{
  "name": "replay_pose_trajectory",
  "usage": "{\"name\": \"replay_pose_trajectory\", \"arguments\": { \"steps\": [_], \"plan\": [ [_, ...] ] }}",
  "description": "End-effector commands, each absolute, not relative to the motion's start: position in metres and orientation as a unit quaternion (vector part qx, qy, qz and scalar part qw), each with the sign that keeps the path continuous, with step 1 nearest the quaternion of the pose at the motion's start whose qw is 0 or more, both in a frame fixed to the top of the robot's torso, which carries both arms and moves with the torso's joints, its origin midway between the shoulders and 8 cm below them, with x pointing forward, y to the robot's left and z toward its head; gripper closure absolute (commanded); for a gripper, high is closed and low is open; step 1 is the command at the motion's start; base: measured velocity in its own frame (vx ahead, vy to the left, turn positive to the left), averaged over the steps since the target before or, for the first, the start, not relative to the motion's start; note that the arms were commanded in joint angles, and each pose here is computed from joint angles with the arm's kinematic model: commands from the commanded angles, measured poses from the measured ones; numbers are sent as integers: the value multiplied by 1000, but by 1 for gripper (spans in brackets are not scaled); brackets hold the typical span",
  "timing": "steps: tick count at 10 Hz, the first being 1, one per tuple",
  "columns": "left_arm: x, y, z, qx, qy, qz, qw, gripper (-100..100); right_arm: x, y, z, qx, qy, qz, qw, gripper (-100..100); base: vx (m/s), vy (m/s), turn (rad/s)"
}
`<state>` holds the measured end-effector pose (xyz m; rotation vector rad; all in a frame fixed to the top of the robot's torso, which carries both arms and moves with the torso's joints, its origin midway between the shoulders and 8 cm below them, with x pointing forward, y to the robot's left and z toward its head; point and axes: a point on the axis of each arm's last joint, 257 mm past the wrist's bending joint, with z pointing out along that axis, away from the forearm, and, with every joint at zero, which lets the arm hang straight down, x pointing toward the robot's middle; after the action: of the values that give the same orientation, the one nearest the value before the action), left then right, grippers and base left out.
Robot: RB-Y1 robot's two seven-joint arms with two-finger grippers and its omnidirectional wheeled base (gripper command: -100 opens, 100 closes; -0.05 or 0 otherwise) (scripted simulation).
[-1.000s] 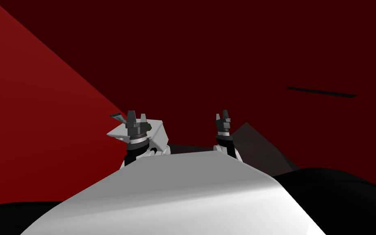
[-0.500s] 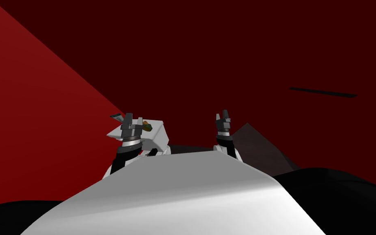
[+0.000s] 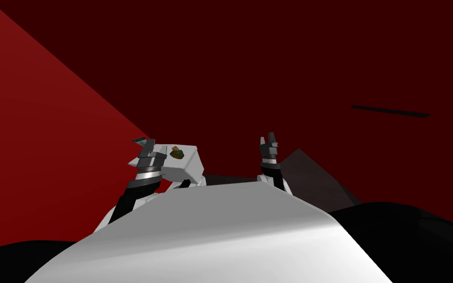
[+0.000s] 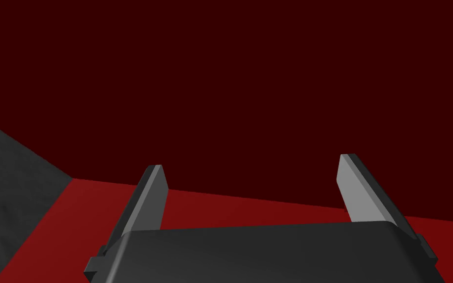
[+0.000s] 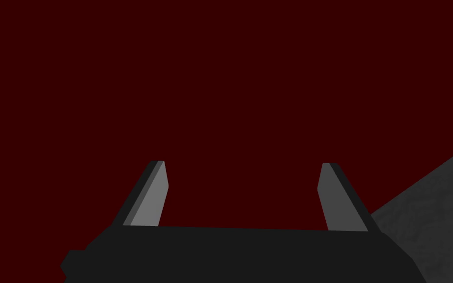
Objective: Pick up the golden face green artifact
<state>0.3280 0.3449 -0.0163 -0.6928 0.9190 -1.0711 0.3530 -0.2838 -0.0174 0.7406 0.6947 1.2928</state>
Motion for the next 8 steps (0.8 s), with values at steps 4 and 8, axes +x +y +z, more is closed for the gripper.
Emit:
{"name": "replay_pose_trajectory", "arguments": {
  "steps": [4, 8],
  "plan": [
    [323, 382, -34, -359, 452, -448, 682, -100, 353, -284, -17, 330, 310, 576, 681, 0, 17, 19, -8],
    [317, 410, -47, -395, 480, -420, 661, -100, 353, -284, -17, 330, 310, 576, 681, 0, 16, 13, -11]
  ]
}}
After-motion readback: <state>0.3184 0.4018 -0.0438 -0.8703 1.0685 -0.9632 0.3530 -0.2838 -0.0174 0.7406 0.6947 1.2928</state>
